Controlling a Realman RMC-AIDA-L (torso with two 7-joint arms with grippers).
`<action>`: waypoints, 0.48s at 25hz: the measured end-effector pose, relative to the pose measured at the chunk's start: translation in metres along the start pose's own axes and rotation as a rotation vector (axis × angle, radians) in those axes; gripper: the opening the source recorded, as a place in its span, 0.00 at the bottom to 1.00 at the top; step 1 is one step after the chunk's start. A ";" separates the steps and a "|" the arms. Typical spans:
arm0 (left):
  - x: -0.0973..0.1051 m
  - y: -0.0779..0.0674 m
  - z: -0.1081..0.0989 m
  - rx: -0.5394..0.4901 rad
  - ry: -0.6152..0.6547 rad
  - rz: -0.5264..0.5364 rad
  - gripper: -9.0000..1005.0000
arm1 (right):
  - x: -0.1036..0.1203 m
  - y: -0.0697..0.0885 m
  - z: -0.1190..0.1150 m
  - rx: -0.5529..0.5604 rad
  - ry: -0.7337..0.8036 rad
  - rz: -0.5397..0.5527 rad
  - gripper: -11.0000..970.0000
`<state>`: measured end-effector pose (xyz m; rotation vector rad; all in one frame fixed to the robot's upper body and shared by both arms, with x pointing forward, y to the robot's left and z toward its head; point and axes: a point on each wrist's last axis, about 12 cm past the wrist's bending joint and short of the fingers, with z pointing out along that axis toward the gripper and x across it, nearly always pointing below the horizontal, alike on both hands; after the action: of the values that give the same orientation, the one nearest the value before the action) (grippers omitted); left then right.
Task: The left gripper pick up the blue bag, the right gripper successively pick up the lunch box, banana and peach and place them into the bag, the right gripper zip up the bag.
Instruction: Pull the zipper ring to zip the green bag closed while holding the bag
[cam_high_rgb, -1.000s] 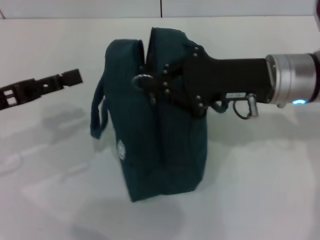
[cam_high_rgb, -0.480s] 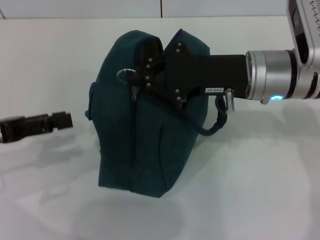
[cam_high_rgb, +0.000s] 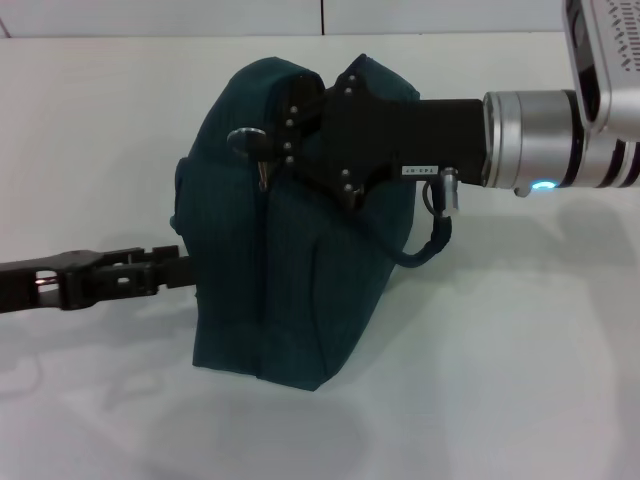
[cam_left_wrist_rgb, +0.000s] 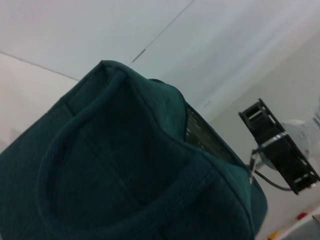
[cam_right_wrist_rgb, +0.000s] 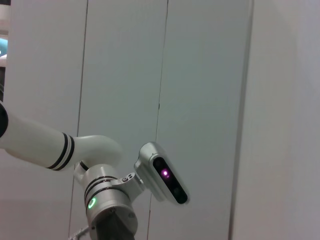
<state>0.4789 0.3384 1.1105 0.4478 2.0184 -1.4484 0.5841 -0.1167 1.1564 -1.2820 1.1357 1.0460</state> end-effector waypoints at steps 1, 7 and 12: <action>0.000 0.001 0.003 -0.004 -0.006 0.002 0.83 | 0.000 0.000 0.000 0.001 0.001 -0.004 0.04; -0.006 0.005 0.014 -0.015 -0.060 -0.015 0.82 | 0.002 0.003 0.001 -0.009 -0.001 -0.010 0.04; -0.008 0.006 0.016 -0.015 -0.089 -0.018 0.81 | 0.003 0.006 0.003 -0.015 -0.008 -0.011 0.04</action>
<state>0.4929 0.3256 1.1081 0.3538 1.9661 -1.4372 0.5787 -0.1133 1.1519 -1.2936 1.1155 1.0529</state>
